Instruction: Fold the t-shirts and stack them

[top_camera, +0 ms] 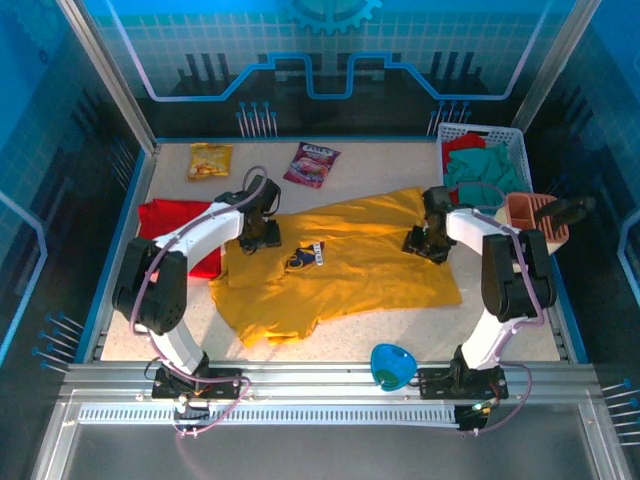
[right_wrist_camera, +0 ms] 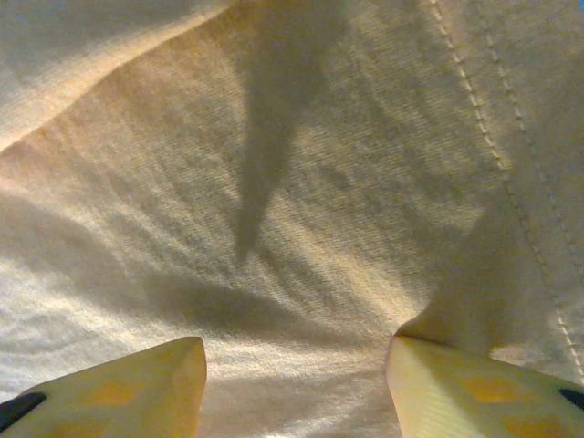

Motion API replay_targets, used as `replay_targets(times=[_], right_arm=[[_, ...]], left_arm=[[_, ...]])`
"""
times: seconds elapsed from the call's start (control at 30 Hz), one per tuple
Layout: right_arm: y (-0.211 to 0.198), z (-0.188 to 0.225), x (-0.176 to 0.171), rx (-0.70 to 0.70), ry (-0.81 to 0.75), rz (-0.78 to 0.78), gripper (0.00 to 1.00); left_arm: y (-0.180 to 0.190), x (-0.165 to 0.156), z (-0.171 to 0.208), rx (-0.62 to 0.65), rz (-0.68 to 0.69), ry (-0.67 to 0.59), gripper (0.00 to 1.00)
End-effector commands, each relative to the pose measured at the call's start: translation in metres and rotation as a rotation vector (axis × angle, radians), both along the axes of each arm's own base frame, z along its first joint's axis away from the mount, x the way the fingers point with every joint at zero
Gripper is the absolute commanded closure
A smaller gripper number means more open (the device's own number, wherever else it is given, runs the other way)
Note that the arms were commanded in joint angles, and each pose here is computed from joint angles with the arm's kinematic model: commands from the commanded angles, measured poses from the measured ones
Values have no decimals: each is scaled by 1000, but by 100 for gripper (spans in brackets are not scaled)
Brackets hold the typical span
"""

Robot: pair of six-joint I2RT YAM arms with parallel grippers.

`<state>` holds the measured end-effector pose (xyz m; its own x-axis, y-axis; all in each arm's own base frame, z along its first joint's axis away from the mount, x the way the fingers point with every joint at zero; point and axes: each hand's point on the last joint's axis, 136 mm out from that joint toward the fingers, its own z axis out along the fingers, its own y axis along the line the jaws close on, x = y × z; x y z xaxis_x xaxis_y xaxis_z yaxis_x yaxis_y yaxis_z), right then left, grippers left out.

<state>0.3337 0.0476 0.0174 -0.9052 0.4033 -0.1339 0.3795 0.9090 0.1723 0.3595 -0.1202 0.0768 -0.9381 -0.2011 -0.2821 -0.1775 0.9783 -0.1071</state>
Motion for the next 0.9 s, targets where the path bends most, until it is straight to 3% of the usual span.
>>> replay_targets(times=[0.0, 0.23, 0.63, 0.87], right_arm=[[-20, -10, -32, -36, 86, -86, 43], [-27, -11, -56, -19, 81, -163, 42], [-36, -4, -59, -20, 51, -214, 40], [-32, 6, -50, -1, 11, -196, 39]], left_arm=[[-7, 21, 1, 12, -33, -17, 56], [-12, 52, -14, 18, -20, -12, 56], [-27, 94, -54, -61, -37, 54, 59], [-31, 103, -49, -63, -49, 66, 62]])
